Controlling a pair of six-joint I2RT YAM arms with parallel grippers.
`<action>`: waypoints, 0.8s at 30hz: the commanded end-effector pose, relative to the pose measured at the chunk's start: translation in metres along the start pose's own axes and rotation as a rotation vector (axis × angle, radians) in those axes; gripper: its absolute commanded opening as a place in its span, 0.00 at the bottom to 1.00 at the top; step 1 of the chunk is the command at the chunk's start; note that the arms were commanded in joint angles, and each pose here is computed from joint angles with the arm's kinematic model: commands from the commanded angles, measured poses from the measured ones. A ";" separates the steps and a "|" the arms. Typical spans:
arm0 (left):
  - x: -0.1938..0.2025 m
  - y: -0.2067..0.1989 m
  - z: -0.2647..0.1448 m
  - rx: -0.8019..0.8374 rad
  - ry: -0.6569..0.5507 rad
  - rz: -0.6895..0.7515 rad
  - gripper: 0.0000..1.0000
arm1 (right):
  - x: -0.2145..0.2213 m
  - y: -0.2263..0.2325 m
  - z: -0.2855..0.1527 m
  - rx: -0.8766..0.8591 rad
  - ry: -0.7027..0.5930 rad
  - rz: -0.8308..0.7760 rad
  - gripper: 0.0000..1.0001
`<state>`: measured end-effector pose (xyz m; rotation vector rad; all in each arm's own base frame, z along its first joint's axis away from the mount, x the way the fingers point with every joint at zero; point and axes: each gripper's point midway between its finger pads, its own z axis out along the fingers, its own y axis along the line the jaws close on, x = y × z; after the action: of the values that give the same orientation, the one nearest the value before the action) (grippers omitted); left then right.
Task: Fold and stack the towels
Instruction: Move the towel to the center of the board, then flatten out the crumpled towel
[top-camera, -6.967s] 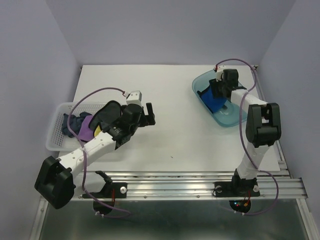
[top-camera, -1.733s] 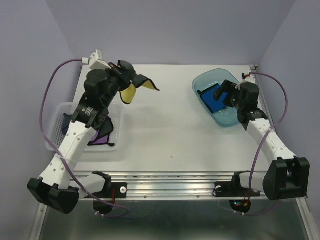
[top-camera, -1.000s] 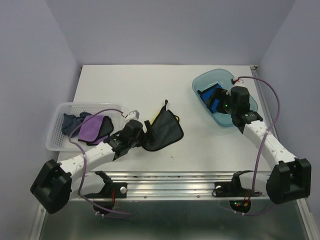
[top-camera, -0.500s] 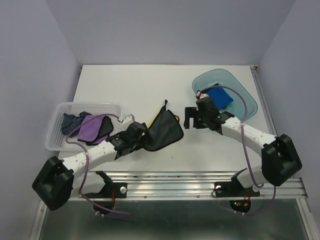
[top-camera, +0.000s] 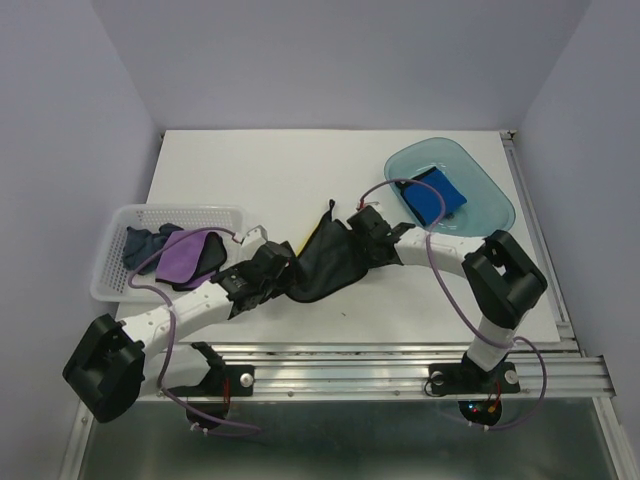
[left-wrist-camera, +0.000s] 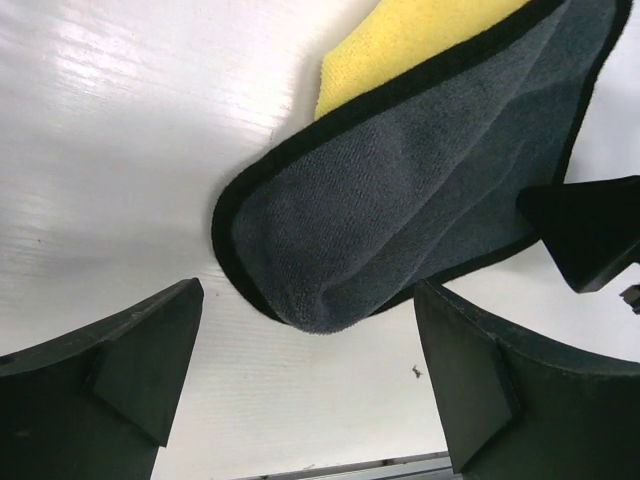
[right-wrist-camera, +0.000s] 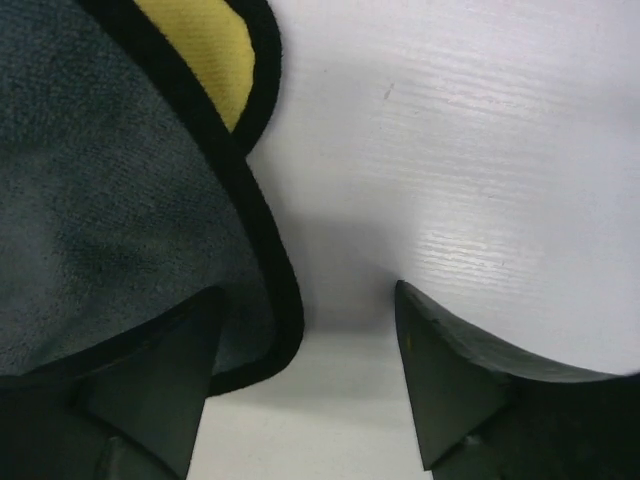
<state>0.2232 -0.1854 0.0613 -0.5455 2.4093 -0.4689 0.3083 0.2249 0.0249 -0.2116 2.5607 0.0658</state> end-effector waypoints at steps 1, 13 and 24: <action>-0.014 -0.006 -0.007 0.024 -0.059 -0.024 0.99 | -0.006 -0.007 0.001 0.077 -0.023 0.045 0.61; 0.007 -0.008 0.012 0.022 0.025 0.046 0.99 | 0.039 -0.038 -0.009 0.146 0.010 0.123 0.23; 0.013 0.000 0.029 -0.045 0.044 0.161 0.81 | 0.036 -0.033 -0.008 0.120 0.012 0.128 0.22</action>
<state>0.2242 -0.2002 0.0307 -0.3972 2.5002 -0.4319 0.2936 0.1978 0.0224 -0.0061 2.5302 0.0056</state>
